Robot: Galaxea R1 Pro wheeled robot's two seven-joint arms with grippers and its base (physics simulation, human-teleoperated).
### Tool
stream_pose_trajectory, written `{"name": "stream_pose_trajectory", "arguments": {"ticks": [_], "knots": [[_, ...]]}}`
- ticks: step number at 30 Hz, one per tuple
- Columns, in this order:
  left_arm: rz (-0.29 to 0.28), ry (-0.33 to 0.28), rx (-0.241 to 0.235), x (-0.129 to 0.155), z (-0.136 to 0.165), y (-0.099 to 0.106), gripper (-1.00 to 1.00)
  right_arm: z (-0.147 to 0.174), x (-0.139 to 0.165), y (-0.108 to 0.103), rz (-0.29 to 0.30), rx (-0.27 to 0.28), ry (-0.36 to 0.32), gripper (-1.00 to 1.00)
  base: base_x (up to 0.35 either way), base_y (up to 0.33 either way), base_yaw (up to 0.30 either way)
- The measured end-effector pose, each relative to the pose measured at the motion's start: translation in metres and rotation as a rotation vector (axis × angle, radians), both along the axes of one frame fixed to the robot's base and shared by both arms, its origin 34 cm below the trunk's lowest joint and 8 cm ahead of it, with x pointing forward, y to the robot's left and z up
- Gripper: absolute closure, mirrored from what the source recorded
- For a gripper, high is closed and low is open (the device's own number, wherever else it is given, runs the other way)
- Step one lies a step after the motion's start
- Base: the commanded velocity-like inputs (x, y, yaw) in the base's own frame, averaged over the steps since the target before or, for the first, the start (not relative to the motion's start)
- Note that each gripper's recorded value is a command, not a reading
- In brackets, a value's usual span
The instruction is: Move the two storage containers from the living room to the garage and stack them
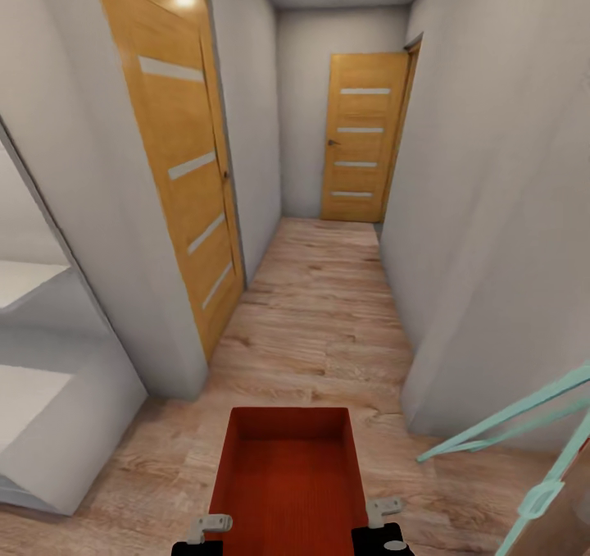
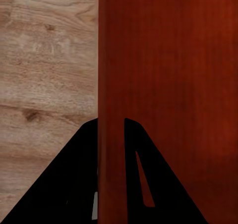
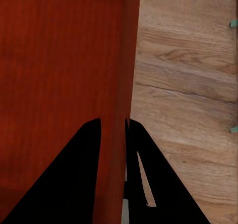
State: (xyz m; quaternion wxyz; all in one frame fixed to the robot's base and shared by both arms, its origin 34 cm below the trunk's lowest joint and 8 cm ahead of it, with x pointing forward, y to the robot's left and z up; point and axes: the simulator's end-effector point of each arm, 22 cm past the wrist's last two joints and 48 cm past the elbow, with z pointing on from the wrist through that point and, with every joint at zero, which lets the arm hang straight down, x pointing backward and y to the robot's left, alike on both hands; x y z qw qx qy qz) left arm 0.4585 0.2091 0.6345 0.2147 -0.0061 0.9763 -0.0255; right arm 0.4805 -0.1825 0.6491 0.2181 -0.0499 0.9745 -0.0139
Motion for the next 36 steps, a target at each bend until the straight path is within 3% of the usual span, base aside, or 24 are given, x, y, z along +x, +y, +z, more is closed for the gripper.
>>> {"name": "stream_pose_trajectory", "arguments": {"ticks": [13,27,36], "knots": [[0.000,0.000,0.000,0.0000,0.0000,0.0000,1.00,0.0000,0.0000,0.0000,0.000,0.000,0.000,1.00,0.323,0.091,-0.204],[0.000,0.000,0.000,0.0001,0.0001,0.0001,1.00,0.0001,0.0002,0.0001,0.000,0.000,0.000,1.00,0.324,0.135,-0.029],[0.000,0.000,0.000,0.0002,0.0001,0.0000,1.00,0.0001,0.0002,0.0000,0.000,0.000,-0.001,1.00,0.324,0.144,-0.153]]}}
